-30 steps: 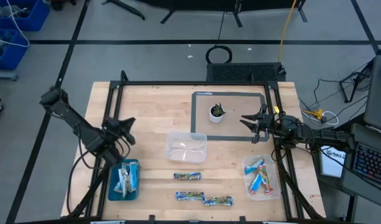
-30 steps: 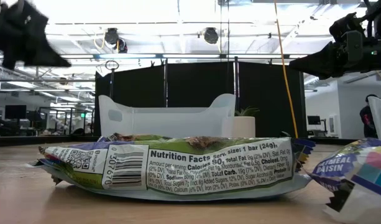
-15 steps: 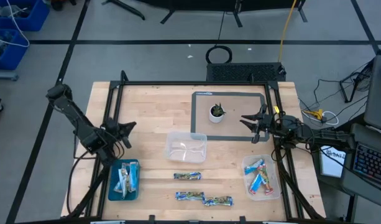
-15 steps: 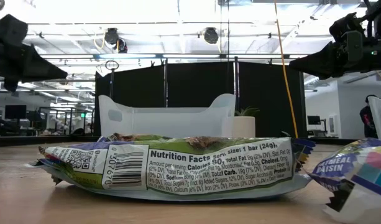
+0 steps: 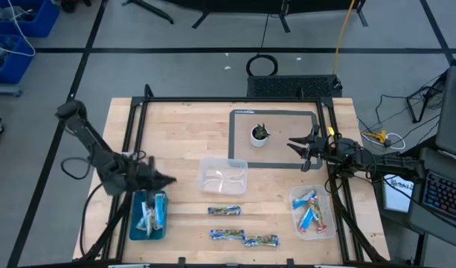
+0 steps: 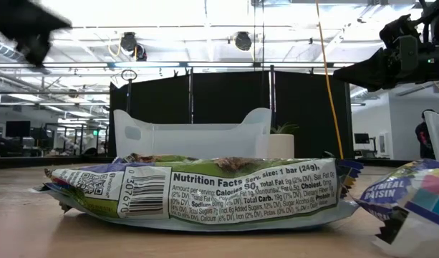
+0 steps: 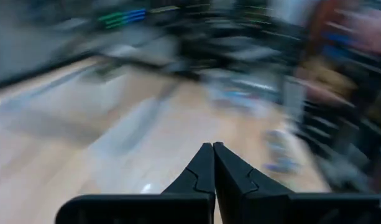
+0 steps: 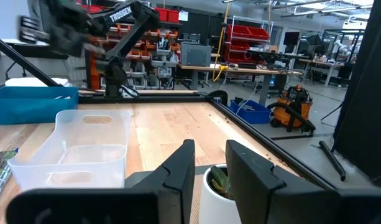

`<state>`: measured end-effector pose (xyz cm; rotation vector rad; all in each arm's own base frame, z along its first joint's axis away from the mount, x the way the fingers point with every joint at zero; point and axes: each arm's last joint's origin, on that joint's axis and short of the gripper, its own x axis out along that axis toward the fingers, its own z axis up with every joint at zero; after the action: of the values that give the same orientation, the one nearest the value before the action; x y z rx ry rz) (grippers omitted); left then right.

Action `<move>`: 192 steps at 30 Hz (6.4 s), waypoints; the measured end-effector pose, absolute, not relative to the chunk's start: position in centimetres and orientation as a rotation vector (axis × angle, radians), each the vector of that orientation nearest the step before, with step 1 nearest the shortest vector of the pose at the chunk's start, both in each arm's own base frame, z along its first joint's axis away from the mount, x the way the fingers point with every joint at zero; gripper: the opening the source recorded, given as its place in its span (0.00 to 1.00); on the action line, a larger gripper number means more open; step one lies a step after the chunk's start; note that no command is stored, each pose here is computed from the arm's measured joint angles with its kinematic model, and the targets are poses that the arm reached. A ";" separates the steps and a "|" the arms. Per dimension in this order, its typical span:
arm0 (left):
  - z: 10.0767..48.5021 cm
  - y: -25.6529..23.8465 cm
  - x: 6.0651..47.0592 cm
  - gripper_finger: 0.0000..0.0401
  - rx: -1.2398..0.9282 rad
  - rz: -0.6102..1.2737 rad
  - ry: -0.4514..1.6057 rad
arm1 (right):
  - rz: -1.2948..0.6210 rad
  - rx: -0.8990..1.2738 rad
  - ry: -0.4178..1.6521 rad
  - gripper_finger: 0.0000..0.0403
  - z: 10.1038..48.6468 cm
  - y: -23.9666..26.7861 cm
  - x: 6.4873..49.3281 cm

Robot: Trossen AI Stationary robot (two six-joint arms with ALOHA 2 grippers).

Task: Pick and place Granola Bars by type
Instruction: Put the blue granola bar into the left transparent bin

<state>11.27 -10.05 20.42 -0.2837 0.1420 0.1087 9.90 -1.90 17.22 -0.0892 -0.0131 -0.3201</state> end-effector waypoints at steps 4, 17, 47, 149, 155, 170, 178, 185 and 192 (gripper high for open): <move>21.5 -9.6 13.1 0.03 -0.034 -0.125 0.105 | -0.320 -0.090 -0.013 0.20 17.2 -1.9 9.9; 16.8 -0.6 13.8 0.03 -0.104 -0.064 0.082 | -0.320 -0.089 -0.013 0.20 17.2 -1.9 9.9; 16.0 0.3 10.4 0.06 -0.034 0.052 0.132 | -0.320 -0.089 -0.013 0.20 17.2 -1.9 9.9; 16.4 0.3 10.5 0.10 -0.033 0.054 0.086 | 0.245 0.302 1.074 0.12 12.1 21.9 25.2; 16.4 0.3 10.5 0.10 -0.033 0.054 0.086 | 0.334 0.183 1.010 0.02 12.5 22.0 25.3; 16.4 0.3 10.5 0.10 -0.033 0.053 0.085 | 0.405 -0.078 0.441 0.00 25.3 17.2 25.2; 16.4 0.3 10.5 0.10 -0.033 0.054 0.085 | 0.407 0.079 0.281 0.00 27.7 9.7 29.0; 16.4 0.3 10.5 0.10 -0.033 0.054 0.085 | 0.264 0.169 0.418 0.00 24.1 5.0 31.9; 16.4 0.3 10.5 0.10 -0.033 0.053 0.085 | 0.178 0.190 0.568 0.00 20.6 2.9 34.3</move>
<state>10.51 0.27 16.37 -0.0329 0.0851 0.0533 34.26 2.95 20.58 0.1897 0.5675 0.1779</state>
